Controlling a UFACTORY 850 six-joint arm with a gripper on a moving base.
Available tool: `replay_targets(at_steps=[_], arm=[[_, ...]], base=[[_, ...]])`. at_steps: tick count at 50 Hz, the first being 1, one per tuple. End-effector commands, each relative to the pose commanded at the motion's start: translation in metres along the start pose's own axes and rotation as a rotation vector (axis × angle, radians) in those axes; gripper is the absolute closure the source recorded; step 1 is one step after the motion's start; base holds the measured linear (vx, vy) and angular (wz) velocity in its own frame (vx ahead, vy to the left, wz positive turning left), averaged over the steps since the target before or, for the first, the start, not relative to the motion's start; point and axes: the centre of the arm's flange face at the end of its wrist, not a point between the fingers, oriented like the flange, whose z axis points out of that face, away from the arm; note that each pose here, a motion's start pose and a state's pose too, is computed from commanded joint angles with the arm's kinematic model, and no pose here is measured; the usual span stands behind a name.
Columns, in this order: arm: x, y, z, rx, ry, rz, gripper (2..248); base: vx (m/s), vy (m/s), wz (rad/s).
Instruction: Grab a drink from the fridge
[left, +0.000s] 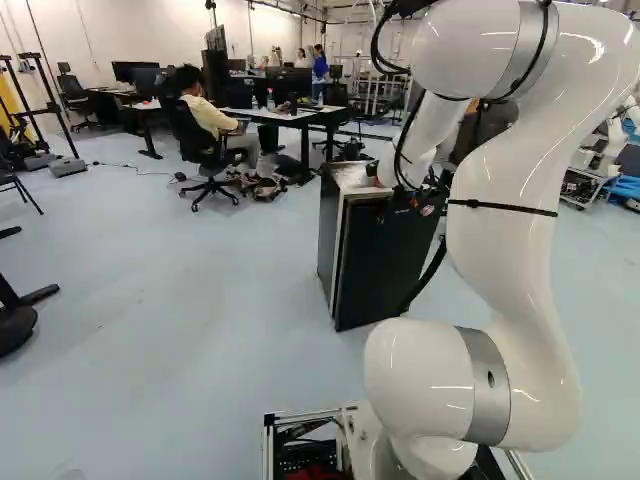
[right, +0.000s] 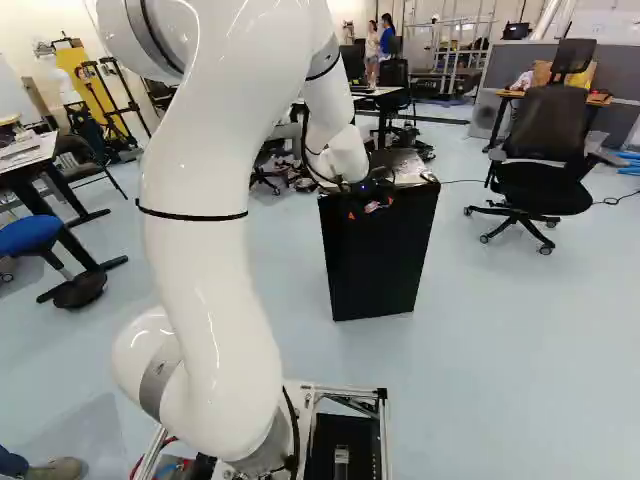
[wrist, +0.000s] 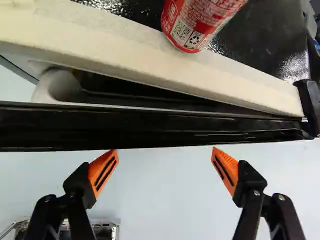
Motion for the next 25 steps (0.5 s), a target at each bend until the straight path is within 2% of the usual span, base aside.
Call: replay_targets(at_steps=[25], arm=[[0.0022,0.0,0.0,0.0,0.025,0.004,3]], base=[[0.0,0.0,0.0]])
